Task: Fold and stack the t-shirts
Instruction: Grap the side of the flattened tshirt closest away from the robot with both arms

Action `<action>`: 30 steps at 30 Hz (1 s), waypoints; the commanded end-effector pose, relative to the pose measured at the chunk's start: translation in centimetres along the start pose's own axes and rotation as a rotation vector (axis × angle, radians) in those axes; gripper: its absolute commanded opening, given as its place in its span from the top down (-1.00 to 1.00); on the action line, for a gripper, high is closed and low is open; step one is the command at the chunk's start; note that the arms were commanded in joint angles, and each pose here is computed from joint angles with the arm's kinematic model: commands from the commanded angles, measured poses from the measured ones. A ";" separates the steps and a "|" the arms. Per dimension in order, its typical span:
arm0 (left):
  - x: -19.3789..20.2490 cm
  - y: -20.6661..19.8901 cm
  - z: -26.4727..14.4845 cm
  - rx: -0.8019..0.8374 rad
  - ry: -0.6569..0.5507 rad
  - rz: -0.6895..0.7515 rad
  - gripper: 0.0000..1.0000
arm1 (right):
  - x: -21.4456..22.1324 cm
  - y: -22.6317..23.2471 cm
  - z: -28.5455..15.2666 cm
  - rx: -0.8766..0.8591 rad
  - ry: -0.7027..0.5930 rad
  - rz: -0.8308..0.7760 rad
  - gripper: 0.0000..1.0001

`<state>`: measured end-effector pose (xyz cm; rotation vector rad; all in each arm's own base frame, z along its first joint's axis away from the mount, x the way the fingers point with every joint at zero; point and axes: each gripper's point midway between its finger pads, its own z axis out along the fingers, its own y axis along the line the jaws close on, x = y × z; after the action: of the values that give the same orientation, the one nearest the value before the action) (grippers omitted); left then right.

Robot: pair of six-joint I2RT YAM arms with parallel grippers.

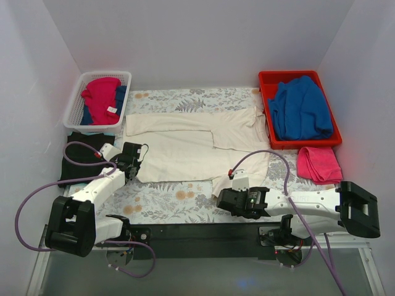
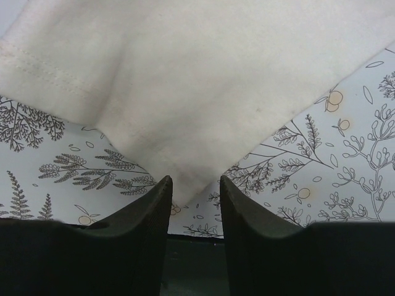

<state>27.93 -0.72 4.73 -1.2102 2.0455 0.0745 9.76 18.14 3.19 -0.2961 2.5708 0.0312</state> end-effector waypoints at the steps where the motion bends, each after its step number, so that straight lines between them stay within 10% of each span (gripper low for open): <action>1: -0.1 0.2 0.1 0.000 -0.008 -0.001 1.00 | -0.1 -1.4 -0.1 0.040 -0.032 0.037 0.13; 17: -0.3 0.2 -0.3 0.011 -0.013 -0.004 1.00 | 3.1 -1.0 2.0 0.000 0.052 0.046 0.13; 23: -0.6 0.2 -0.6 0.019 -0.019 -0.004 1.00 | 3.8 -1.3 2.1 0.006 0.075 0.054 0.94; 30: -0.6 0.3 -0.8 0.026 -0.021 -0.004 1.00 | 3.8 -1.4 2.0 0.003 0.075 0.060 0.97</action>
<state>27.69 -0.79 5.18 -1.2013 2.0368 0.0507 9.39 18.52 1.74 -0.2183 2.5768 0.1333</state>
